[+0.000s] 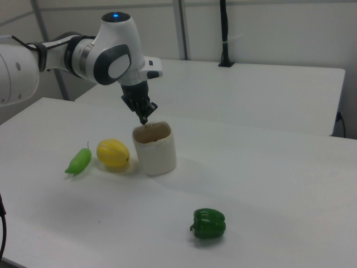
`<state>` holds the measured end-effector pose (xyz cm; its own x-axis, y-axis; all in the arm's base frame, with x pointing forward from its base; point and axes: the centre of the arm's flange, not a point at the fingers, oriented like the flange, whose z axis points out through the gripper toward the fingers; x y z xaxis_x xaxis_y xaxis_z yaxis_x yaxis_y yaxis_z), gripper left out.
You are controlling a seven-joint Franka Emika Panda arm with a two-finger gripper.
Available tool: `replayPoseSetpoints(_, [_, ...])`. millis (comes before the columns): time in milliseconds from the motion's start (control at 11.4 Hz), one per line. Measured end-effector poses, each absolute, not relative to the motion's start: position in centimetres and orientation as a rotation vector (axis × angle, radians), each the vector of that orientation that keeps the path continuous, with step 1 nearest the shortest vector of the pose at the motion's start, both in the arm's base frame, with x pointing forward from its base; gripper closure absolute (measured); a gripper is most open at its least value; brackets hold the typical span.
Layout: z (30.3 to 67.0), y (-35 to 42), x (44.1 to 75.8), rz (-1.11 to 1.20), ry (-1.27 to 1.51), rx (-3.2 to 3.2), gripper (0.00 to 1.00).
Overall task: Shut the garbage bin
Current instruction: 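Press the gripper down on the lid to seat it shut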
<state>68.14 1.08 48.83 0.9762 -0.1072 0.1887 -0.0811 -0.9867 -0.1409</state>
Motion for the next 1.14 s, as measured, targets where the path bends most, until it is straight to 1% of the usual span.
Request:
replayPoseSetpoints(175, [48.2, 0.7, 67.8, -0.243, 0.130, -3.025, 0.99])
replayPoseSetpoints(526, [47.1, -0.8, 67.9, -0.221, 0.140, -3.060, 0.99])
replayPoseSetpoints(877, [44.8, -1.6, 68.3, -0.170, 0.144, -3.084, 0.99])
replayPoseSetpoints(1140, [44.4, -1.7, 68.4, -0.162, 0.135, -3.090, 0.99])
